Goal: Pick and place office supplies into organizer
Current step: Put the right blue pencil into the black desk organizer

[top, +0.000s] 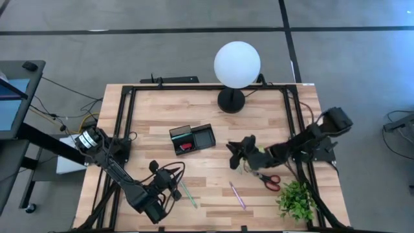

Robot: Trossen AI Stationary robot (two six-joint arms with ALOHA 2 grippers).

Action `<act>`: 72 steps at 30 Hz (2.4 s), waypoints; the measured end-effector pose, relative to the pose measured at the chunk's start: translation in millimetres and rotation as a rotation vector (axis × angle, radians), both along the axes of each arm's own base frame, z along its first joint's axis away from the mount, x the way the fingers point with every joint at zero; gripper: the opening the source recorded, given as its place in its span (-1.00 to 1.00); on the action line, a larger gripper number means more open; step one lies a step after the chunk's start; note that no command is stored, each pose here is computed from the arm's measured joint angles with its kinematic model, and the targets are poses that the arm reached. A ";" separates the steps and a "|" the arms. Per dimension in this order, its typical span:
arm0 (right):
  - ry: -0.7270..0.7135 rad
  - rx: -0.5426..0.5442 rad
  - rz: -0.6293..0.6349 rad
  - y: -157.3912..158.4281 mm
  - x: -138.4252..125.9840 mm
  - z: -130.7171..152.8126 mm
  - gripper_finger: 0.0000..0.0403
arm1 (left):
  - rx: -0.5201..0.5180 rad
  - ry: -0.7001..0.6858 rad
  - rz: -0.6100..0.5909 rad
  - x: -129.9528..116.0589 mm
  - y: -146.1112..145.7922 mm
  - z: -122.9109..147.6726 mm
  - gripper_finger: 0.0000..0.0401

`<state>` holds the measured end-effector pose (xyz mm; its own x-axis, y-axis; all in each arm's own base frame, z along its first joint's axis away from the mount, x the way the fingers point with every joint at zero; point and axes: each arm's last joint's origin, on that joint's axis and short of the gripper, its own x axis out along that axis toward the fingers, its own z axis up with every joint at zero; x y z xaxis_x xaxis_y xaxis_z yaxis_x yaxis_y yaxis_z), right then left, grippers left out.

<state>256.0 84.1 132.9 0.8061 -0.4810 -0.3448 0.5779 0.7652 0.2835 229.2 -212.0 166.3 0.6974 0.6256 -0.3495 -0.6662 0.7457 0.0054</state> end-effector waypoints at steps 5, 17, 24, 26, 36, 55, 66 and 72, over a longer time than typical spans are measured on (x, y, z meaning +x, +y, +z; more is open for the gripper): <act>-0.010 -0.112 -0.094 26.7 3.8 -14.5 -0.62 | -0.004 -0.005 0.004 0.3 0.3 0.0 -0.68; 0.032 -0.104 -0.135 53.1 26.0 -66.9 -0.62 | -0.041 -0.023 0.008 1.7 -1.4 -0.1 -0.68; 0.110 -0.133 -0.175 60.1 20.4 -65.1 -0.73 | -0.069 -0.010 0.011 1.7 -1.8 -0.9 -0.68; 0.176 -0.070 -0.139 60.7 17.0 -61.7 -0.75 | -0.072 -0.013 0.011 2.0 -2.0 -0.9 -0.68; 0.185 0.006 -0.075 80.5 -2.1 -43.6 -0.75 | -0.100 0.002 0.010 2.3 -2.9 -1.6 -0.68; 0.196 0.075 -0.141 88.7 -0.6 -70.1 -0.74 | -0.110 0.025 0.005 2.0 -3.3 -2.2 -0.68; 0.380 0.007 -0.287 40.3 21.6 -67.4 -0.74 | -0.094 0.030 0.001 2.5 -2.6 -2.1 -0.68; 0.431 -0.042 -0.256 24.2 33.2 -64.7 -0.74 | -0.098 0.034 0.001 2.4 -2.8 -2.2 -0.68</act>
<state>289.3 108.3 68.1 0.4492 -0.6652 -0.5964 0.8061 0.5896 -0.0504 231.6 -214.7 164.1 0.6835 0.5880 -0.4325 -0.6676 0.7432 -0.0447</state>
